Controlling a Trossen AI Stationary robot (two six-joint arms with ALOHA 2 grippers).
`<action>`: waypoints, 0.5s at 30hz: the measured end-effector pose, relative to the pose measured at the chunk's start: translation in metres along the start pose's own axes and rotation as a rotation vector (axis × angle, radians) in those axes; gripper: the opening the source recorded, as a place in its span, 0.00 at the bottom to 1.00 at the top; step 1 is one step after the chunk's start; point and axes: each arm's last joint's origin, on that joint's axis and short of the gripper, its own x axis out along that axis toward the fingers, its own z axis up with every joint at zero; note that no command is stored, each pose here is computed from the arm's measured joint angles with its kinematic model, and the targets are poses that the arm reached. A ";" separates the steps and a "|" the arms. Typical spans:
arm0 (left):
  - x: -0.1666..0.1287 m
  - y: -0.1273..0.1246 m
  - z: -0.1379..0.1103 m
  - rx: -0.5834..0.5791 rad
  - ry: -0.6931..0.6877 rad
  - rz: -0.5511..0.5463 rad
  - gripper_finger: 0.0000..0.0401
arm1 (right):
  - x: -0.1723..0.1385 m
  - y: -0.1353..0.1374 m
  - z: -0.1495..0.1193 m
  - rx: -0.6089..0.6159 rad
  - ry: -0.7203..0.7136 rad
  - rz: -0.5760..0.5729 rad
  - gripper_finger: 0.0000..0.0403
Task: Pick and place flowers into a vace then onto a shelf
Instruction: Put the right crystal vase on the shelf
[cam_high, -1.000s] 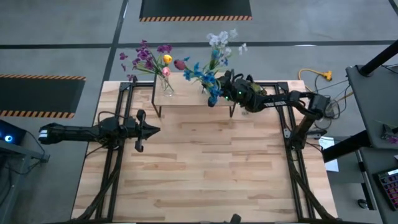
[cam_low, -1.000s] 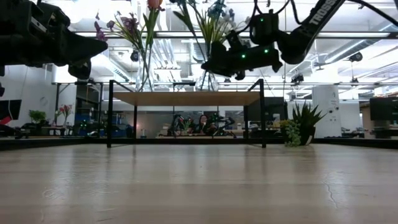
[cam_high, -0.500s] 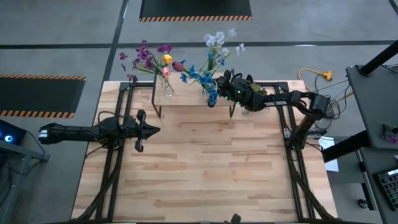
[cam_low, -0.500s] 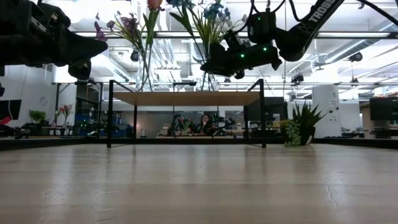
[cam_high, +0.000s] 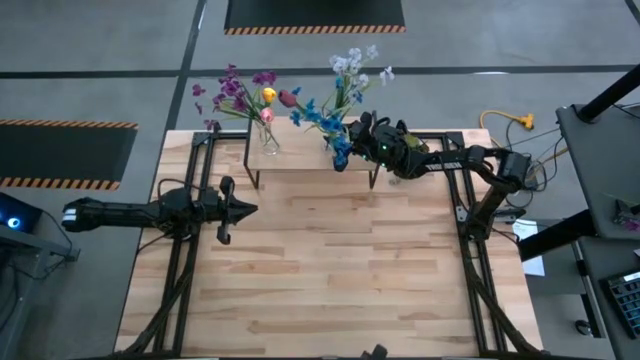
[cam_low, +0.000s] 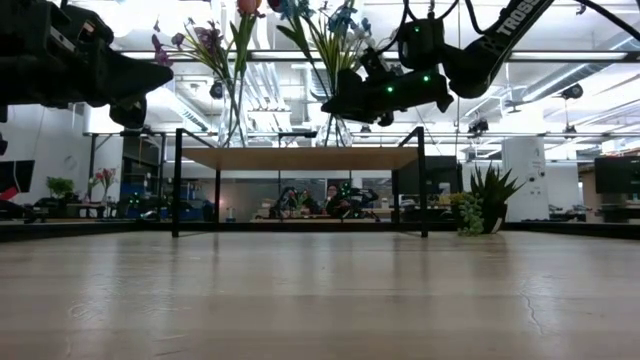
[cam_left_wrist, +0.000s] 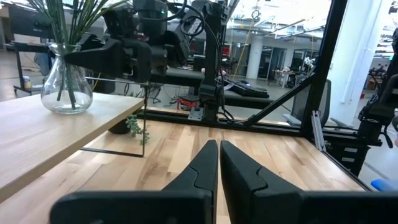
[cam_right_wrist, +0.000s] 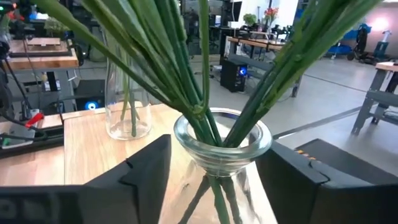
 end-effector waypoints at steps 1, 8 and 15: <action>0.000 0.000 0.000 0.000 0.000 0.000 0.00 | 0.000 0.000 0.000 -0.010 0.000 0.000 0.55; 0.000 0.000 0.000 0.000 0.000 0.000 0.00 | 0.000 0.001 -0.002 -0.015 0.024 0.005 0.67; 0.000 0.000 0.000 -0.003 0.000 0.000 0.00 | -0.008 0.007 0.004 -0.021 0.075 0.024 0.75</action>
